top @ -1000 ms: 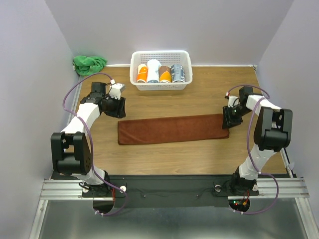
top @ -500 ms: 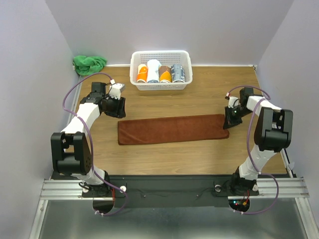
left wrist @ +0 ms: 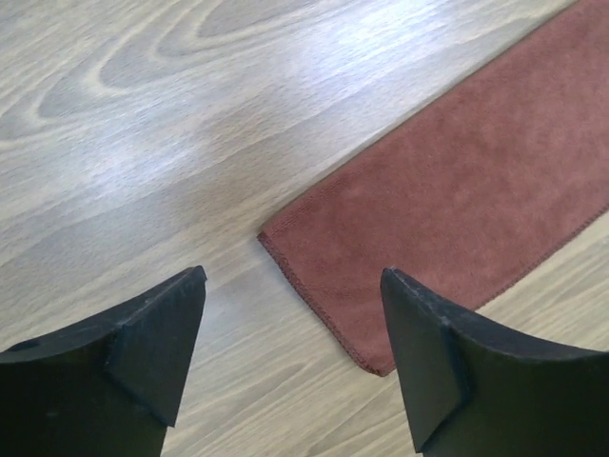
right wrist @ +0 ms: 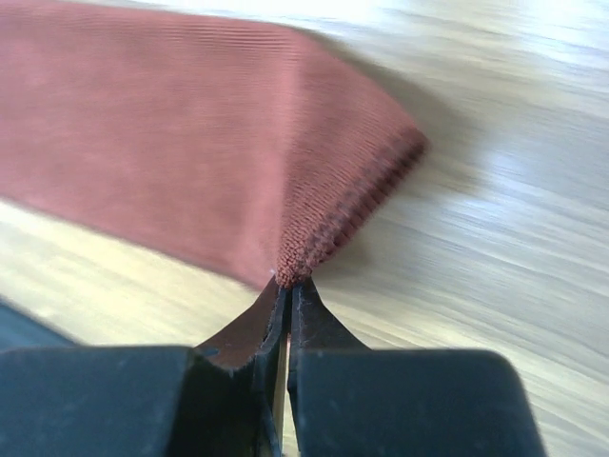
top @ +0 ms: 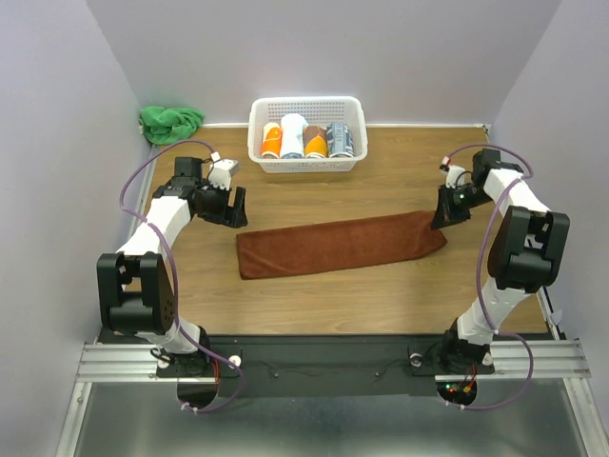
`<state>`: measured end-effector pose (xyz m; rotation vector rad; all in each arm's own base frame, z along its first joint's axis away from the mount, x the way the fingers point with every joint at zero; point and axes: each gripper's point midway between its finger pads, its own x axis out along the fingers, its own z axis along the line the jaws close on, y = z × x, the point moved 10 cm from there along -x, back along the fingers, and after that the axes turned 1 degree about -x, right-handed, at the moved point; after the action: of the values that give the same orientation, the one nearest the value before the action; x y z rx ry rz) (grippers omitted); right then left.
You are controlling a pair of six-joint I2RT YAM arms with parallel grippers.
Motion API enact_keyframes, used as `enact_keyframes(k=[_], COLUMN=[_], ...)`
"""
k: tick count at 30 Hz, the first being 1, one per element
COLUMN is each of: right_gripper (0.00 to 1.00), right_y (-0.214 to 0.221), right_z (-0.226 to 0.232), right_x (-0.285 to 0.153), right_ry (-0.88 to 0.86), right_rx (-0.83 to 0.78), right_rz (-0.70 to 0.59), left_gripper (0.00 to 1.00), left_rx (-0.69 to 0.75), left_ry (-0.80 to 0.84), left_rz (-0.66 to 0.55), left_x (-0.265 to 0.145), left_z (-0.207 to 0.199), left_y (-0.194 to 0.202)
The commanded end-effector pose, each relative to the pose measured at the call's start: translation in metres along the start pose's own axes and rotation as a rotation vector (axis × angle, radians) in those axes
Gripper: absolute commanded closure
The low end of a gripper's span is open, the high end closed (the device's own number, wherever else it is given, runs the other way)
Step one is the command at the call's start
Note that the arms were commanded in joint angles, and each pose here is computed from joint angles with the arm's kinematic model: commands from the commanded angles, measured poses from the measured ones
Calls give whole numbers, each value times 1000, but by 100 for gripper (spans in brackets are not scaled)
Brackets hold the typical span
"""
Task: Roll the towels
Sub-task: Fold the towel
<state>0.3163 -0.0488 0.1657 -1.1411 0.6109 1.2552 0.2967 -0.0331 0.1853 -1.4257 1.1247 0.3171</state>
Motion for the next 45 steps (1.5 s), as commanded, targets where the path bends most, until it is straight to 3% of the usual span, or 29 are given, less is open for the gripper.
enact_keyframes(k=[1,2,4,15,22,45], right_gripper=[99,99,99,99,99,99], right_y=[-1,-2,-3,-12,-19,-19], right_z=[42,48,65,133,160,185], right_x=[-8,-7,-3,33,60,118], right_ry=[-188,-202,-249,-434,-463,-451], right_rx=[-44,-54,-85,-151,-173,-179], right_rz=[-7,-5,2,50,74,167], left_gripper=[13,12,1,1,1,1], left_rx=[31,34,28,-32,-46,-57], left_ry=[54,60,74,69,46,34], left_rz=[-84,-90,-93,-100,-83,-44], left_x=[-17,-18,-18,-18,-16,-6], left_z=[-10,-11,-12,-12,-8,-3], left_y=[-20,-21,-22,-23,-23,-16])
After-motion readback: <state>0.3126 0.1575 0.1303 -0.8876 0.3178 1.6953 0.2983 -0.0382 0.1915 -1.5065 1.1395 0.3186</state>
